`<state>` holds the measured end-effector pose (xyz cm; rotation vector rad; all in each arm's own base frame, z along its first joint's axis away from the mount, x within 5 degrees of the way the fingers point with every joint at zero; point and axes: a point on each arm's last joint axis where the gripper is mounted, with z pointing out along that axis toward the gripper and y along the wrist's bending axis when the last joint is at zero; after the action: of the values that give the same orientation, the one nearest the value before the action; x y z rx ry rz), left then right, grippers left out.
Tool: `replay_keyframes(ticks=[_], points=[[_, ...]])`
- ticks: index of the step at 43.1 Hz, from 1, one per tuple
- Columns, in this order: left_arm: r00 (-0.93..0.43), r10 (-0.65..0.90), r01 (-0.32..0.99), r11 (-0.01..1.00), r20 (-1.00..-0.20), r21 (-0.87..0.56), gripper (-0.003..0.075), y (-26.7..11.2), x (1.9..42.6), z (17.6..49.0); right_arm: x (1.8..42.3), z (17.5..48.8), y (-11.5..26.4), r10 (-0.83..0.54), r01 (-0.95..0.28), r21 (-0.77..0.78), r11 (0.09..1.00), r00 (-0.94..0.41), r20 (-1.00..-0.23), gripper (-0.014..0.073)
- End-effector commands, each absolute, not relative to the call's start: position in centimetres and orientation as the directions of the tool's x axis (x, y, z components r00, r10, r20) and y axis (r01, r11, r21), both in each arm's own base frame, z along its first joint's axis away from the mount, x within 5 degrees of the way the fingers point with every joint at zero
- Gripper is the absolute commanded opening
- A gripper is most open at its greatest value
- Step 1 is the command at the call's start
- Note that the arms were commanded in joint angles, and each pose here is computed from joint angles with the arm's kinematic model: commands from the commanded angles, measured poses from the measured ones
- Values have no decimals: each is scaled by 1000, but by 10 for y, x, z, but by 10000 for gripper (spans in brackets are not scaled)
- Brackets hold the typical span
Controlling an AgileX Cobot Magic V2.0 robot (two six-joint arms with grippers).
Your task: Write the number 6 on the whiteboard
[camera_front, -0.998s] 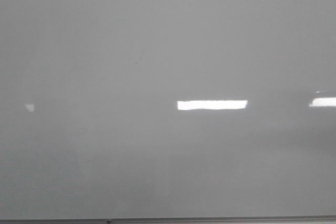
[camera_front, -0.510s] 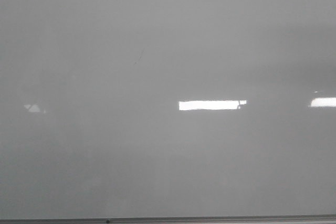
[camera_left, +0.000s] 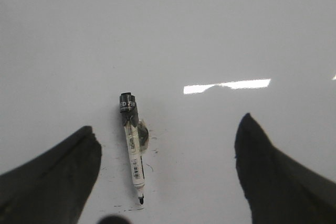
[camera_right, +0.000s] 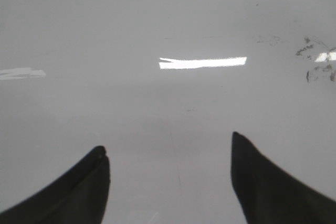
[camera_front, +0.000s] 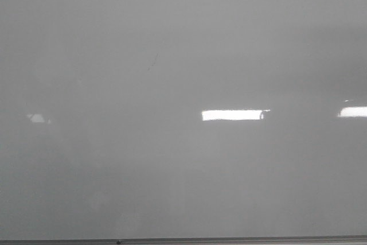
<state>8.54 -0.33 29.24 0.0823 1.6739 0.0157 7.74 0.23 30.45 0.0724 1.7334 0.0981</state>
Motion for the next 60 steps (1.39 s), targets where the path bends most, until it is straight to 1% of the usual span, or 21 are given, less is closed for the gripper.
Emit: replay_keyframes(ticks=[1, 3, 5, 7, 12, 15, 22, 24, 28, 36, 45, 48, 52, 57, 59, 60], points=[[-9, 100, 46, 994, -995, 99, 573, -4, 90, 308, 79, 322, 2, 108, -13, 109, 994, -72, -992, 591], [-31, 146, 42, 989, -989, 144, 566, -4, 94, 307, 79, 322, 2, 108, -13, 109, 994, -72, -992, 591], [-80, 178, 37, 984, -981, 176, 559, -3, 102, 306, 79, 322, 2, 108, -13, 109, 994, -72, -992, 591], [-130, 182, 27, 983, -975, 180, 551, -1, 112, 304, 79, 322, 2, 108, -13, 109, 994, -71, -992, 591], [-242, 111, -17, 993, -964, 118, 545, 5, 144, 299, 79, 322, 2, 108, -13, 109, 994, -71, -992, 591], [-297, 90, -47, 993, -950, 109, 545, 12, 164, 293, 79, 322, 2, 108, -13, 109, 994, -71, -992, 591], [-424, 19, -87, 994, -906, 62, 545, 24, 210, 266, 79, 322, 2, 108, -13, 109, 994, -71, -992, 591], [-441, 8, -88, 995, -897, 52, 545, 25, 217, 260, 79, 322, 2, 108, -13, 109, 994, -71, -992, 591], [-461, 4, -79, 996, -888, 45, 545, 26, 235, 248, 79, 322, 2, 108, -13, 109, 994, -71, -992, 591], [-443, 3, -64, 997, -897, 35, 544, 26, 258, 225, 79, 322, 2, 108, -13, 109, 994, -71, -992, 591], [-397, 4, -54, 998, -918, 28, 540, 26, 270, 216, 79, 322, 2, 108, -13, 109, 994, -71, -992, 591], [-389, 4, -53, 998, -921, 26, 512, 26, 272, 215, 79, 322, 2, 108, -13, 109, 994, -71, -992, 591], [-399, 2, -52, 998, -917, 25, 438, 27, 274, 211, 79, 322, 2, 108, -13, 109, 994, -71, -992, 591], [-414, 1, -52, 998, -910, 24, 302, 27, 275, 206, 79, 322, 2, 108, -13, 109, 994, -71, -992, 591], [-414, 1, -51, 998, -910, 24, 260, 27, 275, 206, 79, 322, 2, 108, -13, 109, 994, -71, -992, 591], [-414, 1, -51, 998, -910, 24, 225, 27, 275, 206, 79, 322, 2, 108, -13, 109, 994, -71, -992, 591]])
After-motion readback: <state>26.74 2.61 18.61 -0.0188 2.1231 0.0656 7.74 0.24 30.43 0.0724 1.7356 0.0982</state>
